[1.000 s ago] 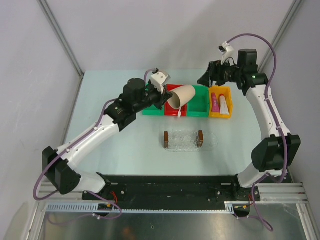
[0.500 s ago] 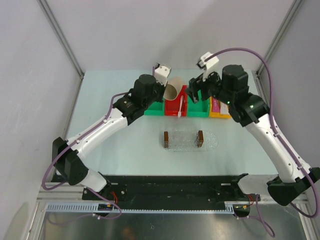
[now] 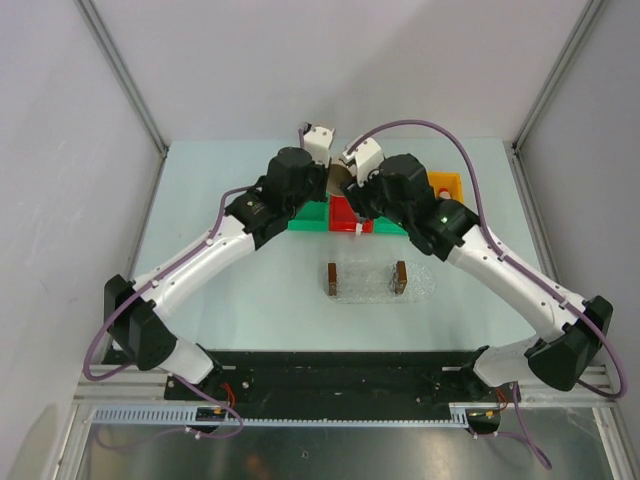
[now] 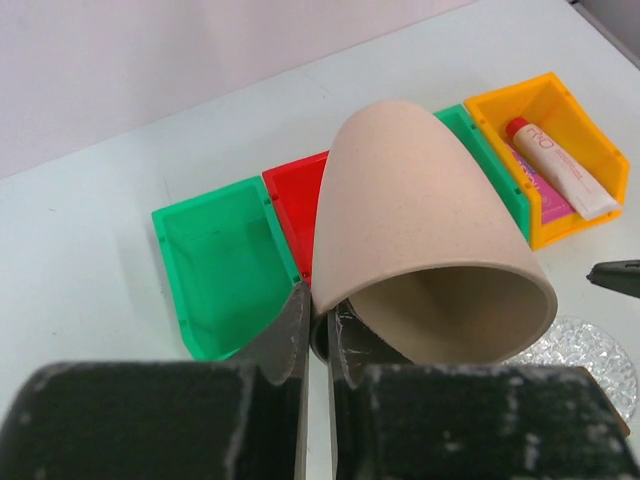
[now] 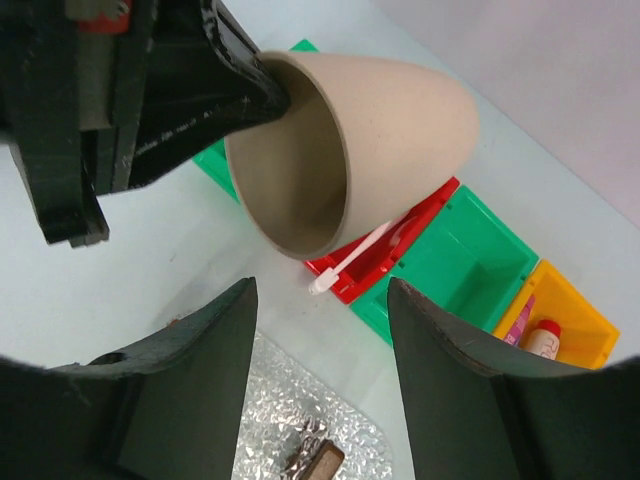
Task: Prepare toiletry sets of a toothbrush and toothpaste on the tray
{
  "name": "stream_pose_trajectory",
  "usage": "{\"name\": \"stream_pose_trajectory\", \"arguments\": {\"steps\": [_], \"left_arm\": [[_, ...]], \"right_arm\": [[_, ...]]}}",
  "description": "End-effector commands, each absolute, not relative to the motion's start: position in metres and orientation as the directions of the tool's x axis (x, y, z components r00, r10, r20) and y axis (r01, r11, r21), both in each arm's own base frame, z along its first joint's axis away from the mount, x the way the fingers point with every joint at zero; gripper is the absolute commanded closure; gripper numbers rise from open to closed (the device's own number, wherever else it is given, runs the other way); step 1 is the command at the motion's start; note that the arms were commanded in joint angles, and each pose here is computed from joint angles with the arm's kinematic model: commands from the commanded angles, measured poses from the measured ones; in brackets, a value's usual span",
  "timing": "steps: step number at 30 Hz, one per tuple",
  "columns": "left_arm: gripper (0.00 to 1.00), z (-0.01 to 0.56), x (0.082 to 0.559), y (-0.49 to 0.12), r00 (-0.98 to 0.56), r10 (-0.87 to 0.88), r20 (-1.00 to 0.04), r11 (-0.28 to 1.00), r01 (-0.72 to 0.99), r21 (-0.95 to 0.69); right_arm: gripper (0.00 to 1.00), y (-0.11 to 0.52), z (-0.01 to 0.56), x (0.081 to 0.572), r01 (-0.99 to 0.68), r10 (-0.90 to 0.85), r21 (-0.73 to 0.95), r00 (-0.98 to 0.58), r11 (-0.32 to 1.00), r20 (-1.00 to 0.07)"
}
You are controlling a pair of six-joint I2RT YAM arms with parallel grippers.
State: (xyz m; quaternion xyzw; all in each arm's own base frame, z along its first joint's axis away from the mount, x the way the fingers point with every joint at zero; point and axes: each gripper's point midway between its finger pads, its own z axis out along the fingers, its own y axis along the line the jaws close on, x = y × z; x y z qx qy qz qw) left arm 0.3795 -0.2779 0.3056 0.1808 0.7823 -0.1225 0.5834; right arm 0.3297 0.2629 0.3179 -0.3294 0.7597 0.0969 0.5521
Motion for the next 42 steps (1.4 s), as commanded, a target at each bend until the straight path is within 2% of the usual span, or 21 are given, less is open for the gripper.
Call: {"name": "stream_pose_trajectory", "arguments": {"steps": [1,18,29,42], "left_arm": [[1.00,0.338,0.380,-0.283,-0.231,0.000,-0.973,0.915,0.392,-0.093],[1.00,0.329,0.375,-0.287,-0.271,-0.043,-0.961,0.907,0.394,-0.152],[1.00,0.321,0.370,-0.287,-0.293,-0.052,-0.955,0.900,0.400,-0.172],[1.00,0.314,0.367,-0.295,-0.315,-0.050,-0.948,0.884,0.428,-0.189]], "right_arm": [[0.41,0.265,0.345,0.340,-0.542,-0.327,-0.217,-0.115,0.812,-0.938],[0.46,0.280,0.342,0.352,-0.533,-0.277,-0.159,-0.148,0.831,-0.949],[0.53,0.282,0.351,0.363,-0.497,-0.262,-0.162,-0.138,0.852,-0.955],[0.52,0.280,0.356,0.365,-0.517,-0.227,-0.115,-0.159,0.848,-0.961]]}}
